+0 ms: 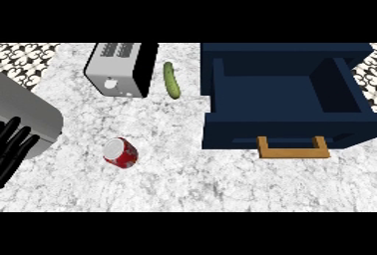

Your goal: Pick up the can, place it into the drawer and close the drawer

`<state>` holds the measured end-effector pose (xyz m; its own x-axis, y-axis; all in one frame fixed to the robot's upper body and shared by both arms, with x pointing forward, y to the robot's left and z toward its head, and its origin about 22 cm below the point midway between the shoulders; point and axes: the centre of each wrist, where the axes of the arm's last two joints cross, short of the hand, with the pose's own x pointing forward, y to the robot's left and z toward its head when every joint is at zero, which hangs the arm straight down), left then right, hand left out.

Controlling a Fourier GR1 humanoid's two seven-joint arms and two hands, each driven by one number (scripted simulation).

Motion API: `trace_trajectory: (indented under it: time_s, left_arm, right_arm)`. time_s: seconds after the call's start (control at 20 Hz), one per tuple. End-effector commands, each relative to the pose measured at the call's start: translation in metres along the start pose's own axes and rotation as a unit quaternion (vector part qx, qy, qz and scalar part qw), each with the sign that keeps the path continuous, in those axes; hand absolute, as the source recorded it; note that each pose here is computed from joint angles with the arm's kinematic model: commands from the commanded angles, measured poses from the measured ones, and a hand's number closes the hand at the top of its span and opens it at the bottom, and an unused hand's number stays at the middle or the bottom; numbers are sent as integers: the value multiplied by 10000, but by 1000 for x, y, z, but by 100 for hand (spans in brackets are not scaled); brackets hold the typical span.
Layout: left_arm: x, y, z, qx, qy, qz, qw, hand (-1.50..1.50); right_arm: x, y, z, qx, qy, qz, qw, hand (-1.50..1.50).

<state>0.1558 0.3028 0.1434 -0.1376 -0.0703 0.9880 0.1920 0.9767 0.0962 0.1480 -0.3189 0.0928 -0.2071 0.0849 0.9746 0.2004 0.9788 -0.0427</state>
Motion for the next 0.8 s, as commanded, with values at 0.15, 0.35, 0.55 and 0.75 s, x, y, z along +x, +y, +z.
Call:
trace_trajectory:
  time_s: [0.15, 0.35, 0.55, 0.75]
  left_arm:
    - [9, -1, 1, 176, 235, 687, 9972, -150]
    - [-15, 6, -1, 179, 335, 1119, 9930, -150]
    - [-24, 4, -12, 141, 455, 1289, 9905, -150]
    - [-24, -7, -25, 165, 592, 1386, 9884, -150]
  right_arm:
    - [1, -20, 5, 94, 0, 36, 9999, -150]
    - [1, -27, 20, 107, -29, -5, 9999, -150]
    - [3, -45, 20, -10, -25, -31, 10000, -150]
    - [1, -42, 33, 124, -14, 70, 9999, -150]
